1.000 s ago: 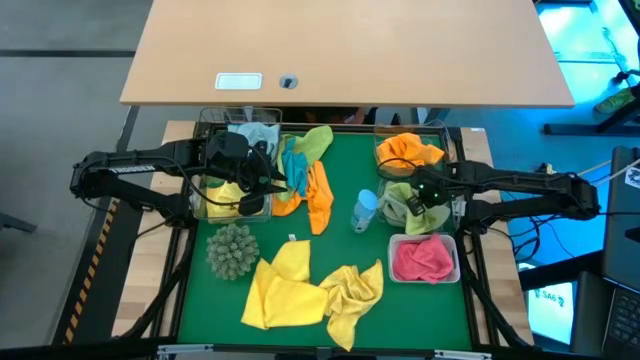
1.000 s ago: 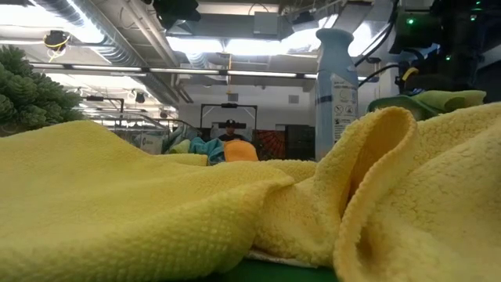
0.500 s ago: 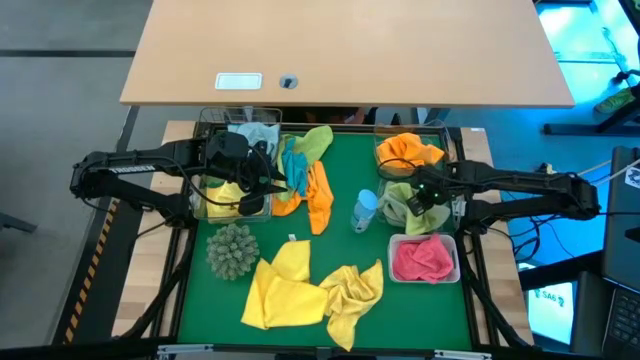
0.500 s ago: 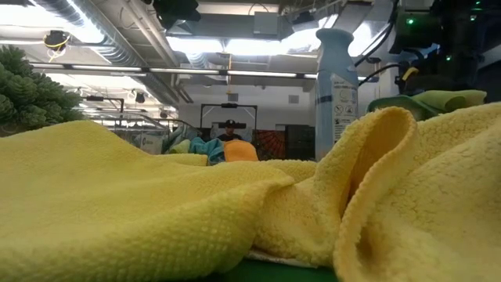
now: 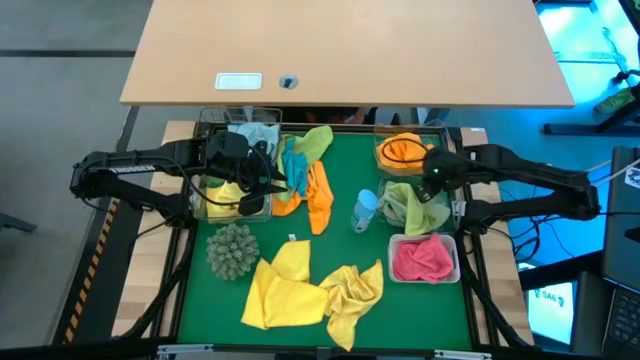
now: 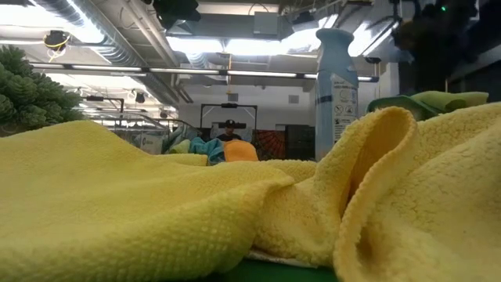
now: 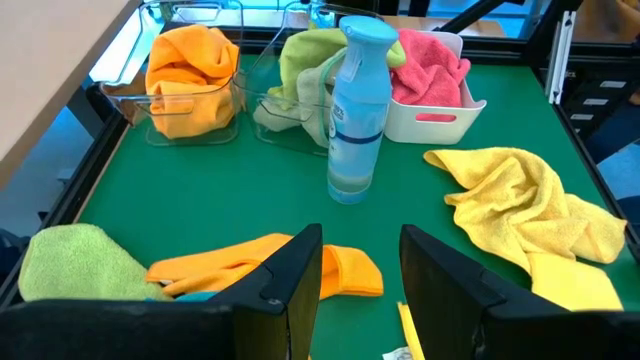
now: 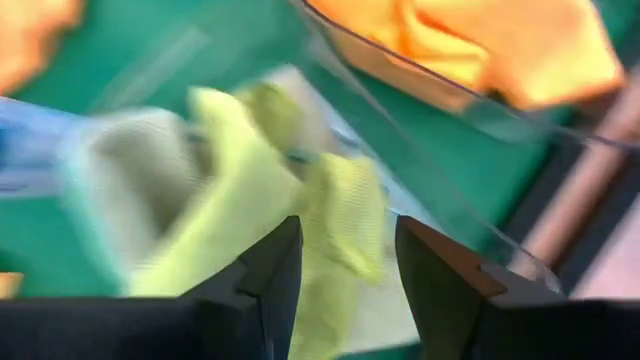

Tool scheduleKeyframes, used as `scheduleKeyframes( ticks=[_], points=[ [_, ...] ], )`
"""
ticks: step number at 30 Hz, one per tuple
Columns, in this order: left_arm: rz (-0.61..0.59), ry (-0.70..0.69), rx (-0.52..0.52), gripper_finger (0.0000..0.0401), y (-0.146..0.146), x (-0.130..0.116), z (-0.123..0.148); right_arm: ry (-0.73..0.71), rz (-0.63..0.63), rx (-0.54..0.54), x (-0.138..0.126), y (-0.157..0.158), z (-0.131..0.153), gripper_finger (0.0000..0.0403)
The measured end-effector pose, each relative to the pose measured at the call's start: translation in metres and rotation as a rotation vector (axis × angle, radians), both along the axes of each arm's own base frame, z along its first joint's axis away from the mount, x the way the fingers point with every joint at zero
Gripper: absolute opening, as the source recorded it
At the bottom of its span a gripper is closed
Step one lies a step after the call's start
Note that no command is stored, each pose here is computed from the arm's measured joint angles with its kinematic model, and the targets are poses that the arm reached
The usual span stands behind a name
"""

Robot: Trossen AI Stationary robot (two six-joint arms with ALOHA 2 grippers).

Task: Sort microfiber towel by color & place in baskets
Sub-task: Put the light green microfiber towel into the bottom right transparent bin

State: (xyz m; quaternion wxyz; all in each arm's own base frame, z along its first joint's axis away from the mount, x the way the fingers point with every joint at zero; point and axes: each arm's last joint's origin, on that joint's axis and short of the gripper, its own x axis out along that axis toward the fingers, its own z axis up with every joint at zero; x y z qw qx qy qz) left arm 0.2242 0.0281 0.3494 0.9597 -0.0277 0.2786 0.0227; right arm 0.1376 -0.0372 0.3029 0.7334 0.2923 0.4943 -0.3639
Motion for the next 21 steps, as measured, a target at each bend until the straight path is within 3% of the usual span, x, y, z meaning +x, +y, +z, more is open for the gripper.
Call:
scheduleKeyframes(
  ticks=[5,9,16,21],
  points=[
    [0.003,0.000,-0.005,0.0130,0.000,0.000,0.000,-0.151,0.078,-0.012,0.015,0.008,0.007,0.0163],
    [0.004,0.000,-0.005,0.0130,0.000,0.000,0.000,-0.192,0.169,-0.015,0.026,0.022,-0.001,0.0163],
    [0.003,0.000,-0.005,0.0130,0.000,0.000,0.000,-0.201,0.236,-0.046,0.035,0.040,-0.046,0.0163],
    [0.003,0.000,-0.005,0.0130,0.000,0.000,0.000,-0.138,0.154,-0.015,0.027,0.041,-0.086,0.0163]
  ],
)
